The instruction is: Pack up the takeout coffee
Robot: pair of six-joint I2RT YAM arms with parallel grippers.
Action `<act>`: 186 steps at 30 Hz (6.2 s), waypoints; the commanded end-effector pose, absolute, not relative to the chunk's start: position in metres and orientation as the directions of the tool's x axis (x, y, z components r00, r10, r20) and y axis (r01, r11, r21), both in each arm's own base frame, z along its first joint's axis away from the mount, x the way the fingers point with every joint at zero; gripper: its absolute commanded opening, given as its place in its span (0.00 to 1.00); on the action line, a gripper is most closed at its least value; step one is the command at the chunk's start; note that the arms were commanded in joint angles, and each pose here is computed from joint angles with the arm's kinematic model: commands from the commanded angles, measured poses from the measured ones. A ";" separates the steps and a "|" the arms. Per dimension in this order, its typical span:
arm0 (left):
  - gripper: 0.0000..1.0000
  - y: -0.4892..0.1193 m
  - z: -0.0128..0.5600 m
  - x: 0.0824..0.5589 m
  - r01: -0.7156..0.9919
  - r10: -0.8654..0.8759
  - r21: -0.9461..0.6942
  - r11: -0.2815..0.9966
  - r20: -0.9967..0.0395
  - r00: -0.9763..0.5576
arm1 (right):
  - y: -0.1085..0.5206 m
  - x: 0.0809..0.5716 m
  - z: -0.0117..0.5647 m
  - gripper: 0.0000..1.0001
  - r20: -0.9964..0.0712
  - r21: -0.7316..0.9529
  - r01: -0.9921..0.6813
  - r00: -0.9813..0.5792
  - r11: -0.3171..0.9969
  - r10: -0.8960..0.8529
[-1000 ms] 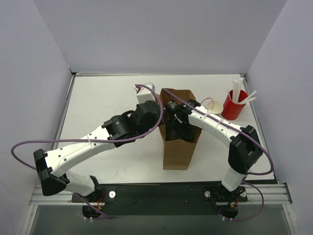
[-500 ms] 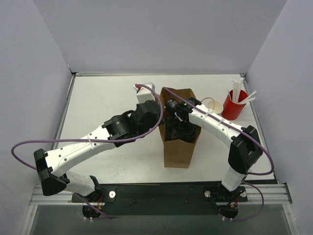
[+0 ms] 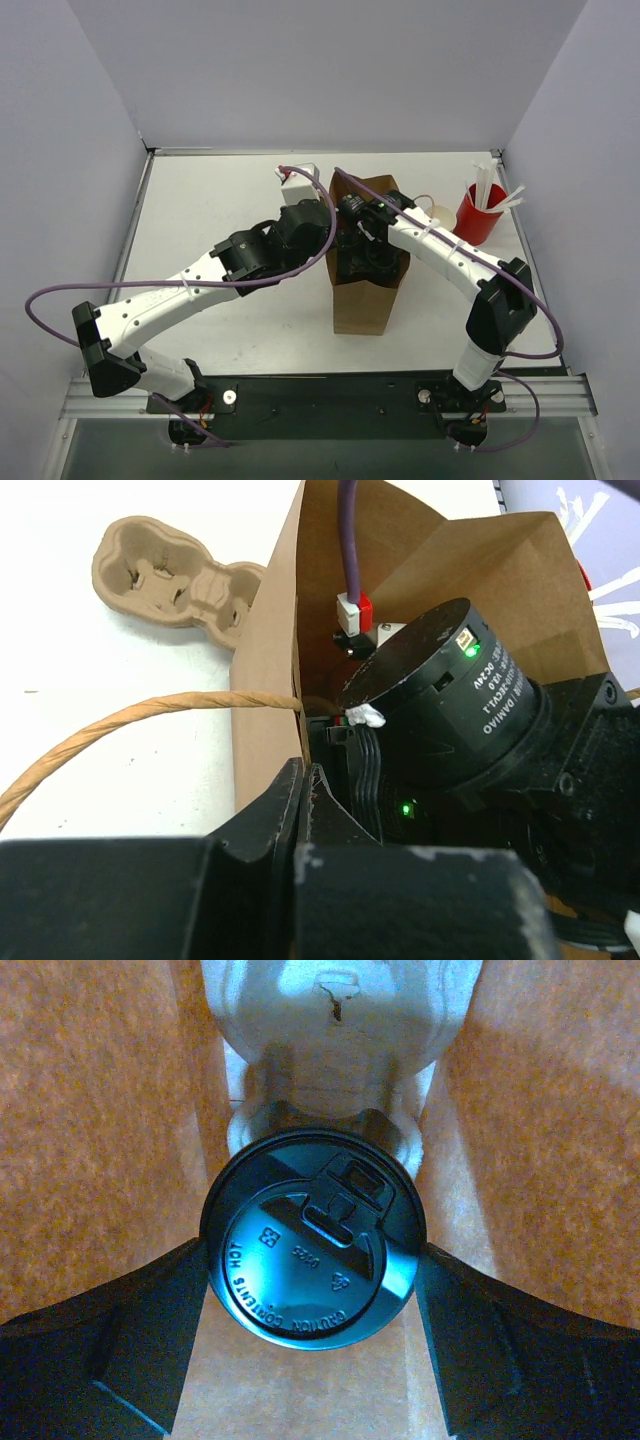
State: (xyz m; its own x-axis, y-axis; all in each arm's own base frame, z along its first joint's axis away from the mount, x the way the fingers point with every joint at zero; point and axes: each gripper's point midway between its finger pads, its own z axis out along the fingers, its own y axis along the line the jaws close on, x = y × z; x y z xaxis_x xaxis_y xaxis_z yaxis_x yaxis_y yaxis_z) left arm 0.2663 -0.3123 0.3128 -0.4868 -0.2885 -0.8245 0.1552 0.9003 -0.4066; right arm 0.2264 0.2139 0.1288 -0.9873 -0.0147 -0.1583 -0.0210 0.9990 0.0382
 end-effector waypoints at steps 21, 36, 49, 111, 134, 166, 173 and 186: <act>0.00 -0.307 0.336 0.282 0.106 -0.306 -0.390 0.915 -0.841 -0.446 | 0.204 0.229 0.160 0.76 -0.184 0.002 -0.029 -0.983 1.000 -0.028; 0.00 -0.306 0.335 0.283 0.096 -0.309 -0.388 0.917 -0.840 -0.445 | 0.206 0.232 0.178 0.76 -0.216 0.028 -0.029 -0.976 0.999 -0.022; 0.00 -0.306 0.333 0.284 0.089 -0.314 -0.391 0.916 -0.837 -0.448 | 0.201 0.236 0.192 0.76 -0.253 0.014 -0.035 -0.967 0.999 -0.031; 0.00 -0.321 0.345 0.282 0.188 -0.272 -0.386 0.903 -0.853 -0.445 | 0.212 0.240 0.196 0.76 -0.252 0.023 -0.074 -0.966 0.997 -0.066; 0.00 -0.324 0.344 0.280 0.206 -0.269 -0.391 0.897 -0.853 -0.447 | 0.206 0.232 0.176 0.76 -0.203 -0.037 -0.089 -0.975 0.995 -0.095; 0.00 -0.322 0.338 0.280 0.200 -0.240 -0.361 0.911 -0.858 -0.455 | 0.212 0.240 0.204 0.77 -0.271 0.003 -0.099 -0.958 0.995 -0.094; 0.00 -0.317 0.339 0.281 0.183 -0.229 -0.342 0.922 -0.861 -0.454 | 0.210 0.243 0.210 0.77 -0.282 -0.004 -0.090 -0.955 0.996 -0.087; 0.00 -0.318 0.336 0.282 0.187 -0.212 -0.329 0.926 -0.862 -0.461 | 0.215 0.251 0.226 0.77 -0.322 0.029 -0.085 -0.944 0.996 -0.071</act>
